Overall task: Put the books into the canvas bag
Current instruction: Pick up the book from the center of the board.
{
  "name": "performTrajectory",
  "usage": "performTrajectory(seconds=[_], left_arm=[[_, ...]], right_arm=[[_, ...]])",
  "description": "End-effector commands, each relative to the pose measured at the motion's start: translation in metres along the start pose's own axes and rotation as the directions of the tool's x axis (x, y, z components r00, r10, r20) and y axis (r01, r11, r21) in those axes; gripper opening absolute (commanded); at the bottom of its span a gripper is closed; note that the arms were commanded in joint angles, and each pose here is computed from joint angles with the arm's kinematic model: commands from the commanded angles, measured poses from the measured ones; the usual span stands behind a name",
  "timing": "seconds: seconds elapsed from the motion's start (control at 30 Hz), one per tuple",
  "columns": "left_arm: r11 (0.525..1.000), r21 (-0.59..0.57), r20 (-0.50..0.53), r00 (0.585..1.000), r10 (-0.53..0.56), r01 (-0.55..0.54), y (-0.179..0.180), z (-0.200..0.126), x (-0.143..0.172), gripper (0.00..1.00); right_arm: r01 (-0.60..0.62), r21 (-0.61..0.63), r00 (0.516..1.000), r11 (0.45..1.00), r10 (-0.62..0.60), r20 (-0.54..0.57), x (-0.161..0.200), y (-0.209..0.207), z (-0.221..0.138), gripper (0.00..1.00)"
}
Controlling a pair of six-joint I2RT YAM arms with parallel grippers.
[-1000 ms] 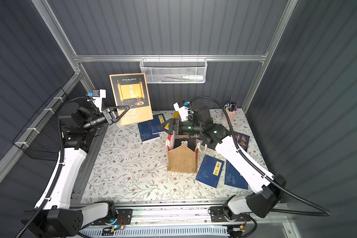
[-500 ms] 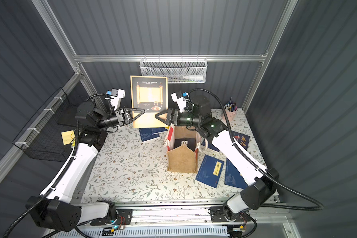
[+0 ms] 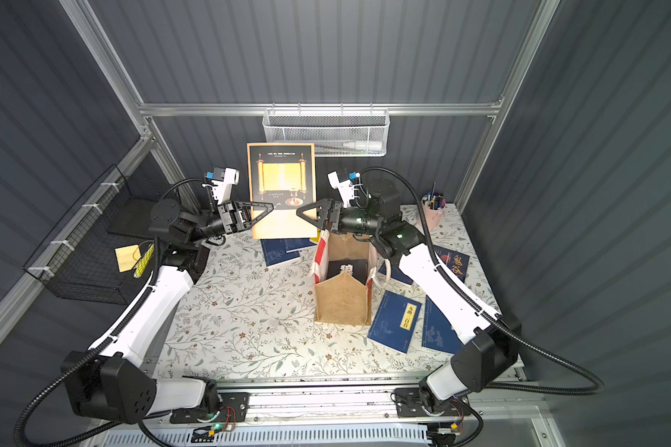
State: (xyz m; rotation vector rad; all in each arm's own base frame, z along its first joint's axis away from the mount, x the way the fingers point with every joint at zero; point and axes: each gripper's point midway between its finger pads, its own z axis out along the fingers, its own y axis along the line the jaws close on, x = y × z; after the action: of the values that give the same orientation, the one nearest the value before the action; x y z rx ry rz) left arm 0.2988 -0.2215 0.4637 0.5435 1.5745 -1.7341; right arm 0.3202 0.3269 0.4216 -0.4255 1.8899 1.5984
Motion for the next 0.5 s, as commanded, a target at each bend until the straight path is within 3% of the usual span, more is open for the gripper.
performTrajectory(seconds=[0.0,0.17,0.47], left_arm=[[0.994,0.07,-0.007,0.997,0.083,-0.082,-0.027,0.001,-0.002,0.0],[0.995,0.073,-0.012,0.997,0.075,-0.073,-0.027,0.002,0.0,0.0],[0.998,0.054,-0.017,0.999,0.033,-0.032,-0.008,0.005,0.007,0.0]], right_arm=[[0.009,0.001,1.0,1.0,-0.009,-0.01,0.0,-0.002,-0.004,0.88],[-0.008,-0.003,1.0,1.0,0.008,-0.019,0.002,-0.008,-0.009,0.89],[-0.013,-0.158,0.999,0.987,0.006,-0.048,0.0,0.02,-0.009,0.89]])
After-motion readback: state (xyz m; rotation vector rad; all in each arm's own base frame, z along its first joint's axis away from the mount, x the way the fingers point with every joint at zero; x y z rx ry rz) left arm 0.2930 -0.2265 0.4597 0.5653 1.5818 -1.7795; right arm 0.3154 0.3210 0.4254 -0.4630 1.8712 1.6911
